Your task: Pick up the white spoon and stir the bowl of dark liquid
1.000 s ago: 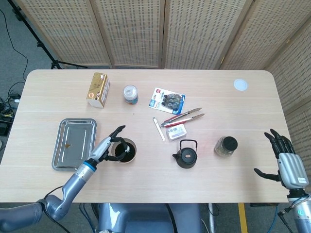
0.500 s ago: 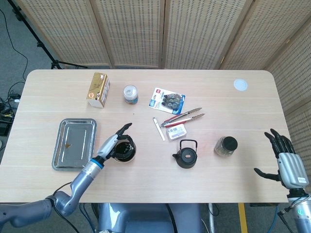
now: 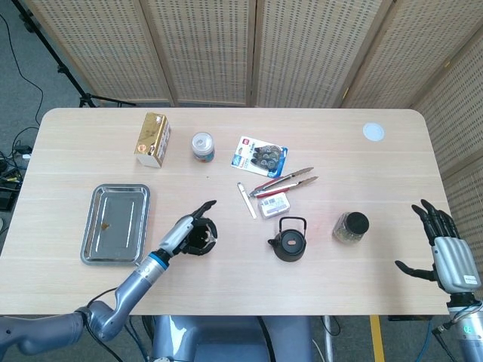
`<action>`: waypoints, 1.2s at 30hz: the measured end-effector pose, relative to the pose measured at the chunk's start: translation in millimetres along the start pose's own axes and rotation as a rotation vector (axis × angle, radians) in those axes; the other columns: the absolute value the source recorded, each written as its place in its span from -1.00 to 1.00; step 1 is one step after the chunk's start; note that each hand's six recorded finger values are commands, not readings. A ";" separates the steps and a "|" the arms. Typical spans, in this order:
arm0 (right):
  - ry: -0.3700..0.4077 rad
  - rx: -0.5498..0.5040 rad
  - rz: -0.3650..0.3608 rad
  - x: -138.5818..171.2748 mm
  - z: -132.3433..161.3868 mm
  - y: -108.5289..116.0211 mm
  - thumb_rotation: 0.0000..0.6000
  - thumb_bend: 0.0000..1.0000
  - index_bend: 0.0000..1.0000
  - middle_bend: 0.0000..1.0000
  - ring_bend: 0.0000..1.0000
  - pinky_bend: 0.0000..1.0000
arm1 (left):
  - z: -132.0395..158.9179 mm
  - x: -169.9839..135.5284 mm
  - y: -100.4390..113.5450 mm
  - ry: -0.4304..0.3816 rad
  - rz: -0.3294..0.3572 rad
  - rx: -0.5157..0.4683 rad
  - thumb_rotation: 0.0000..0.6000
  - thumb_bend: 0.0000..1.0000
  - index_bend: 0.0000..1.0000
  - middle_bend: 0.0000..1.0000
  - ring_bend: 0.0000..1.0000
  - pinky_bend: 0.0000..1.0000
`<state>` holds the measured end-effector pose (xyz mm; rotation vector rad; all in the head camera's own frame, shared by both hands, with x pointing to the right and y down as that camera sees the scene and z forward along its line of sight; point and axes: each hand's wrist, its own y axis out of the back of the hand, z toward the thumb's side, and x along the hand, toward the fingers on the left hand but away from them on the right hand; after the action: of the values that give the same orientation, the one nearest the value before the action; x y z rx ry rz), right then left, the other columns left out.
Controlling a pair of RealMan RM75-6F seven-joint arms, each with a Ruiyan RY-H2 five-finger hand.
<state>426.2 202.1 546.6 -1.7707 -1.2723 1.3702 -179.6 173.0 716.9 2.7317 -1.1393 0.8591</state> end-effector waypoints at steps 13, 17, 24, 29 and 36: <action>0.001 0.002 0.004 0.3 0.8 -1.1 1.00 -1.00 -1.00 -1.00 -1.00 -1.00 | -19.2 -21.0 21.0 0.060 0.028 -0.028 1.00 -0.04 0.22 -1.00 -1.00 -1.00; 0.001 0.003 0.004 0.0 0.9 -1.9 1.00 -1.00 -1.00 -1.00 -1.00 -1.00 | -22.7 -21.9 29.5 0.058 0.052 -0.023 1.00 -0.04 0.22 -1.00 -1.00 -1.00; -0.002 0.005 0.003 -0.8 0.0 -2.2 1.00 -1.00 -1.00 -1.00 -1.00 -1.00 | -25.0 -12.9 35.9 0.039 0.083 -0.020 1.00 -0.04 0.22 -1.00 -1.00 -1.00; -0.002 0.004 0.004 -1.0 -0.4 -2.3 1.00 -1.00 -1.00 -1.00 -1.00 -1.00 | -20.9 -2.5 28.3 0.015 0.075 -0.024 1.00 -0.04 0.22 -1.00 -1.00 -1.00; -0.003 0.002 0.000 -1.4 -0.9 -0.9 1.00 -1.00 -1.00 -1.00 -1.00 -1.00 | -16.3 4.7 14.5 0.003 0.051 -0.025 1.00 -0.04 0.22 -1.00 -1.00 -1.00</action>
<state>426.8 201.3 548.3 -1.7679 -1.2725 1.3738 -194.3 163.7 730.8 2.6915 -1.2159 0.8481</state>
